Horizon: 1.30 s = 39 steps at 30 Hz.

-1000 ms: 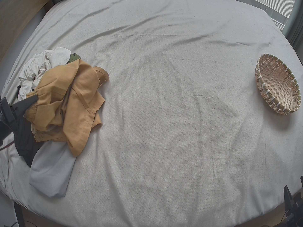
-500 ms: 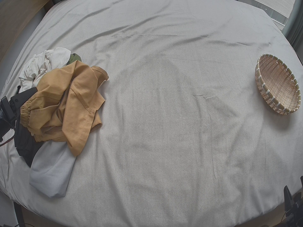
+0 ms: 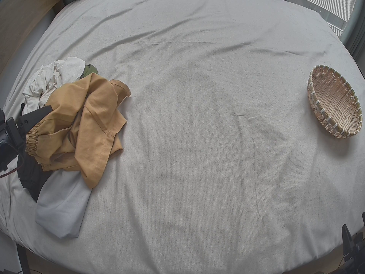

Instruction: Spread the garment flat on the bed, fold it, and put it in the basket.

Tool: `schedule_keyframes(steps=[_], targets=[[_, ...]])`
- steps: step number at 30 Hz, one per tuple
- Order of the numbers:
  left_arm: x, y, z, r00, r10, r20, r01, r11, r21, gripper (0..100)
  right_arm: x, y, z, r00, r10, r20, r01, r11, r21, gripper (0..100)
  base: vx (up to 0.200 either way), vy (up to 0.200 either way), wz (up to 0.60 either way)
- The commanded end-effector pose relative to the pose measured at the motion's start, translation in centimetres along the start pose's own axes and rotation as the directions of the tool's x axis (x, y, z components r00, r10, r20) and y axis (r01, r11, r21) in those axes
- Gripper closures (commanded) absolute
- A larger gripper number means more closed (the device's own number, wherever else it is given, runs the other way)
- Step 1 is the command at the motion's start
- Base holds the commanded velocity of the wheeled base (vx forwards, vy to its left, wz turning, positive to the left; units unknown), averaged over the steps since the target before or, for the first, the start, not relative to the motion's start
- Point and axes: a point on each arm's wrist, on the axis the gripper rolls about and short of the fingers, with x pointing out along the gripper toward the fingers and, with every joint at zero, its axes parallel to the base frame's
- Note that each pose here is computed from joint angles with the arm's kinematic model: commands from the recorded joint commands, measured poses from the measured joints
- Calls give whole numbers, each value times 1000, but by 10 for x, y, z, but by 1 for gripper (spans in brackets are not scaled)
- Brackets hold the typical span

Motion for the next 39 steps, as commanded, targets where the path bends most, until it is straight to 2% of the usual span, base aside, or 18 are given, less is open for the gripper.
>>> schedule_keyframes(steps=[1,5,13,14,24,31,37,38,39], targets=[[4,6,-4,1000,8,-15,-8,1000,23,0,0,0,-5,1000,1,-3,-1,1000,0,0,0,0,0],[4,5,-2,1000,2,-11,-2,998,65,0,0,0,-5,1000,0,-5,0,1000,0,0,0,0,0],[7,6,-1,1000,-11,4,11,996,92,0,0,0,-5,1000,1,-3,-1,1000,0,0,0,0,0],[8,7,-1,1000,-13,6,12,995,101,100,0,0,-5,1000,0,-5,0,1000,0,0,0,0,0],[9,10,-4,1000,-12,-8,12,993,116,100,0,0,-5,1000,0,-5,0,1000,0,0,0,0,0],[7,6,-6,995,-88,-44,93,988,122,100,0,0,-5,1000,0,-5,0,1000,0,0,0,0,0],[6,10,-9,987,-152,-46,158,965,210,100,0,0,-5,1000,0,-5,0,1000,0,0,0,0,0],[6,10,-10,986,-158,-48,165,962,217,0,0,0,-5,1000,-1,-5,1,1000,0,0,0,0,0],[6,11,-13,984,-171,-49,178,956,232,0,0,0,-5,1000,-1,-5,1,1000,0,0,0,0,0]])
